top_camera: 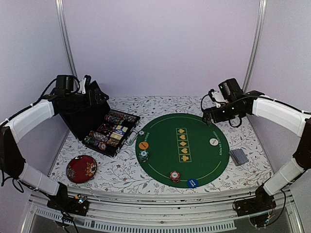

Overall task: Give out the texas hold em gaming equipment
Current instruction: Pick up the face-down deck piles from the center of the board.

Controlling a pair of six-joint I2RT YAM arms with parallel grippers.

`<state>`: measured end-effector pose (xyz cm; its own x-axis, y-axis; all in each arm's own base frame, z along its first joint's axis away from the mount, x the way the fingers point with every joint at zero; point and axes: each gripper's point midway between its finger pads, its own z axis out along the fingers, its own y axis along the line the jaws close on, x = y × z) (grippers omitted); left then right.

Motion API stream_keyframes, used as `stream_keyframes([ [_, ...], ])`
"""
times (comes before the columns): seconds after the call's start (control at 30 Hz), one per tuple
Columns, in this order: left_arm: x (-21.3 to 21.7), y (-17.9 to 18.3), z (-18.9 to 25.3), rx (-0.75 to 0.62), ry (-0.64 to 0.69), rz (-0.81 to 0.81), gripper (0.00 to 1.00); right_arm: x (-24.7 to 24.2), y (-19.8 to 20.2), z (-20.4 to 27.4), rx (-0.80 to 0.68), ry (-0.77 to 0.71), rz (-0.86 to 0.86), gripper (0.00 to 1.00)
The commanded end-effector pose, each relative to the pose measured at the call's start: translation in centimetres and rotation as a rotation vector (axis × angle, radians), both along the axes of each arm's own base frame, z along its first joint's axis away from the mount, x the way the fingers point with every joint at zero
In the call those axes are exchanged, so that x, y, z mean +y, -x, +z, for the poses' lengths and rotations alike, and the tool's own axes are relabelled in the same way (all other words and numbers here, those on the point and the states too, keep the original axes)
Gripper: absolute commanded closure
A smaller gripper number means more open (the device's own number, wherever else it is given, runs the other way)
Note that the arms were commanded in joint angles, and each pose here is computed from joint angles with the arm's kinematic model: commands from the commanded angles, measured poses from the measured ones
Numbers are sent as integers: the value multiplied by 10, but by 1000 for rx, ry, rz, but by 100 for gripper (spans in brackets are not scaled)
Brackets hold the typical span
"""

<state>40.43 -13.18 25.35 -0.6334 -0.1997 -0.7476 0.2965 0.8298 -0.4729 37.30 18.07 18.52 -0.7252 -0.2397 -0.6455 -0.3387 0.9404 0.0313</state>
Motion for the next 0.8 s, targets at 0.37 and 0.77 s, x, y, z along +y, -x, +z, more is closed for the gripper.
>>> stream_keyframes([
  [0.37, -11, 13, -6, -30, -36, -84, 2, -107, 112, -86, 330, 388, 204, 1],
  [0.77, -6, 16, -6, -43, -84, -79, 2, -150, 125, -124, 430, 395, 87, 1],
])
